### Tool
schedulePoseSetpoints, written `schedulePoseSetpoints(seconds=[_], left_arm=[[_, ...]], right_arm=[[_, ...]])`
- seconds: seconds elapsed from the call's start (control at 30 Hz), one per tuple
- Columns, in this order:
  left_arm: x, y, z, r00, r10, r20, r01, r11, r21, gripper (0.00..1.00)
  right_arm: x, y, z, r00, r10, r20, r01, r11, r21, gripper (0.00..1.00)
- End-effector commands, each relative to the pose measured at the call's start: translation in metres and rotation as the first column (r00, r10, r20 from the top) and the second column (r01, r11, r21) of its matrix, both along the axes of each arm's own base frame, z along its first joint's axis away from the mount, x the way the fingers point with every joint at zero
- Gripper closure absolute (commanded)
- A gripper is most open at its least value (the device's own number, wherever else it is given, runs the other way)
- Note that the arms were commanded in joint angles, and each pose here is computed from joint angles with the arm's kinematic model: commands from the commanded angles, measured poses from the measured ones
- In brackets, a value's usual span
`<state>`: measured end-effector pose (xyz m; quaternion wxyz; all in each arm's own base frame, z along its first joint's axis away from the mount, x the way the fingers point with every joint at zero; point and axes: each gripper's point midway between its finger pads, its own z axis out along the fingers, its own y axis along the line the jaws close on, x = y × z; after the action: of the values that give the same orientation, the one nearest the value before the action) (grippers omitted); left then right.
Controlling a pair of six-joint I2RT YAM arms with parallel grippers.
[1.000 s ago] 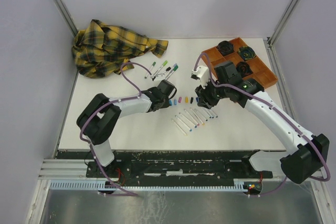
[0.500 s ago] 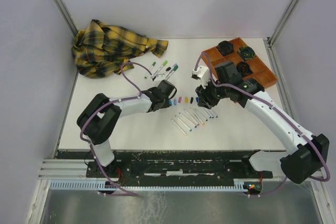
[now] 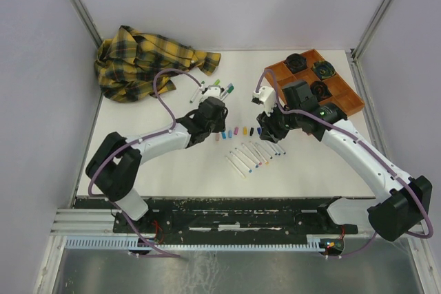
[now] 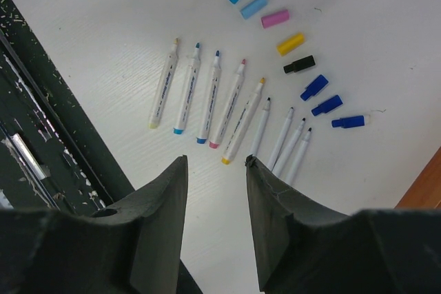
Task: Open the pen caps
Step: Place the pen cap at the center of the board, then pick up the pen from the center of the board.
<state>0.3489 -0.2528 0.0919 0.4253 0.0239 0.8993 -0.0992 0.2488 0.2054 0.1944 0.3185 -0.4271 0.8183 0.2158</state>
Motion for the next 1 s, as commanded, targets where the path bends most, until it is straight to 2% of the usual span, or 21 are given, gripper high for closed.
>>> schedulePoseSetpoints(seconds=[0.0,0.1,0.23,0.53,0.6,0.73,0.97], left_arm=[[0.032,0.002,0.034,0.988,-0.075,0.133,0.062,0.993,0.097,0.48],[0.045,0.001,0.033,0.982,-0.139,0.126,0.123,0.984,0.126,0.41],[0.064,-0.004,0.033,0.970,-0.221,0.105,0.210,0.972,0.107,0.33],[0.107,0.003,0.003,0.964,-0.262,-0.034,0.264,0.950,0.169,0.32],[0.113,0.001,-0.003,0.962,-0.269,-0.052,0.274,0.944,0.186,0.34],[0.124,-0.001,-0.016,0.957,-0.275,-0.091,0.289,0.933,0.215,0.43],[0.141,0.000,-0.030,0.952,-0.274,-0.134,0.299,0.925,0.236,0.51]], right_arm=[[0.004,0.000,0.015,0.998,0.003,0.055,-0.005,0.999,0.032,0.53],[0.005,-0.001,0.015,0.998,-0.001,0.060,-0.001,1.000,0.031,0.53],[0.006,-0.002,0.014,0.998,-0.006,0.060,0.005,1.000,0.027,0.53],[0.007,-0.002,0.014,0.998,-0.006,0.059,0.004,1.000,0.026,0.53],[0.007,-0.003,0.014,0.998,-0.007,0.060,0.006,1.000,0.024,0.53],[0.007,-0.003,0.013,0.998,-0.006,0.057,0.005,1.000,0.023,0.53],[0.007,-0.003,0.013,0.998,-0.004,0.056,0.003,1.000,0.023,0.53]])
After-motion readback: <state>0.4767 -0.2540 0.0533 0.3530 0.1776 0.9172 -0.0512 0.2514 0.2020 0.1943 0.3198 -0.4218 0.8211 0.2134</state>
